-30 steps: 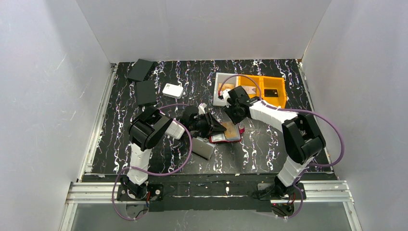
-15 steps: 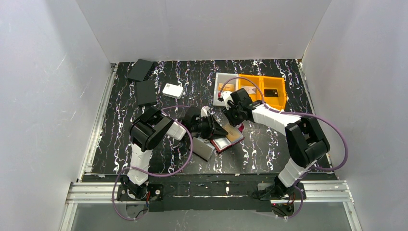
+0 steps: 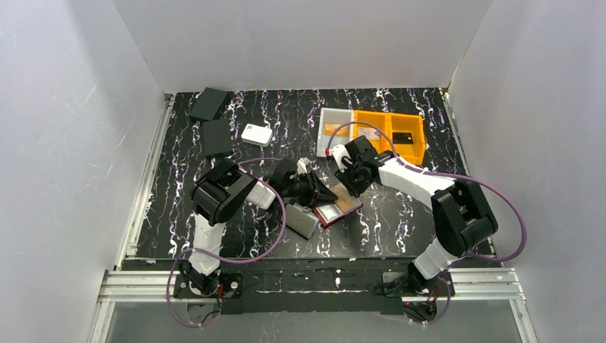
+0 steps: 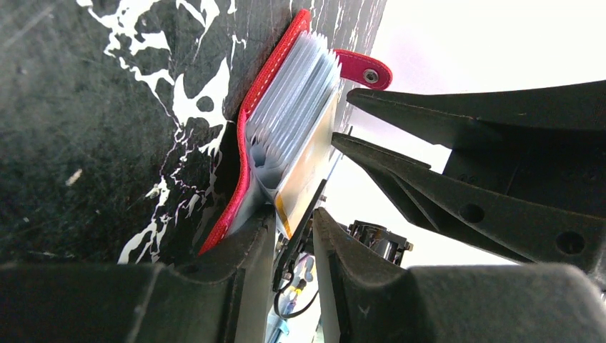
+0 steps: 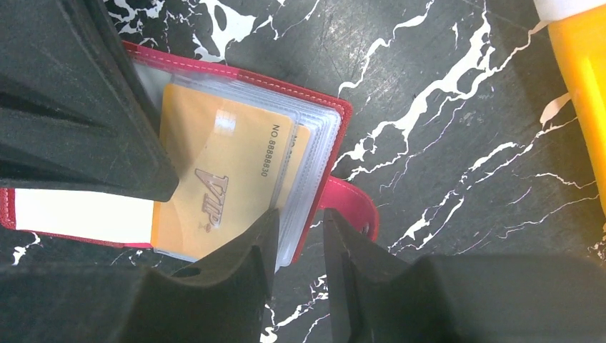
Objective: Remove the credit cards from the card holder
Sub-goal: Remove the credit card from the card holder.
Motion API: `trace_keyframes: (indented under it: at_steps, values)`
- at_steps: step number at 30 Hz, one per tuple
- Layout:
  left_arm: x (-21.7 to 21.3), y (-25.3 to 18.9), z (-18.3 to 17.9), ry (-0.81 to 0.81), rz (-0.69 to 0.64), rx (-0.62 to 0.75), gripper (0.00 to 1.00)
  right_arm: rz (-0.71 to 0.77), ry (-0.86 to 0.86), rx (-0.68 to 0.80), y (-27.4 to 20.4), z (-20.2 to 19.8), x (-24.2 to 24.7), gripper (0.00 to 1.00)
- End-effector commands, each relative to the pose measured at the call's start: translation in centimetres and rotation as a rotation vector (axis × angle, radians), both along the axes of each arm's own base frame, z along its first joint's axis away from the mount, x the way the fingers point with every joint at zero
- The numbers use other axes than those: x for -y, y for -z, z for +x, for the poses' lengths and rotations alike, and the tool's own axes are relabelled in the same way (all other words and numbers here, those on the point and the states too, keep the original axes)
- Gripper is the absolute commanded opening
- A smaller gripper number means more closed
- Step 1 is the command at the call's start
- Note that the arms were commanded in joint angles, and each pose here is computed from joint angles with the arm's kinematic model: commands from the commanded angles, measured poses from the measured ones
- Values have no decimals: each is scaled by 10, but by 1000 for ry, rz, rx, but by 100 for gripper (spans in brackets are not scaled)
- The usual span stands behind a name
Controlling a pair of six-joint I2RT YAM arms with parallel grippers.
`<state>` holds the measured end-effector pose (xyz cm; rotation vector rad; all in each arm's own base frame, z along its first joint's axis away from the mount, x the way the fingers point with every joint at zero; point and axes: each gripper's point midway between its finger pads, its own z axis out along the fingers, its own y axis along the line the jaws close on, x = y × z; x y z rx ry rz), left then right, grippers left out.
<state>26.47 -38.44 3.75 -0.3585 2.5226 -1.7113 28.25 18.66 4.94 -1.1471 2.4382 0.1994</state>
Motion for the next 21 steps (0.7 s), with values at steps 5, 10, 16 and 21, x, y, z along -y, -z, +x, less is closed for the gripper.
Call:
trace_keyframes:
  at_steps: [5,10,16,21]
  values:
    - [-4,-21,14,-54,-11,66,25,-30,-48,-147,12,-40,7,39]
    - [-4,-20,13,-48,-11,63,25,54,-44,-108,-6,-34,-3,39]
    - [-4,-19,13,-45,-11,62,23,92,-23,-161,-3,-37,2,39]
    - [-3,-22,13,-43,-16,65,23,42,31,-184,10,-31,10,39]
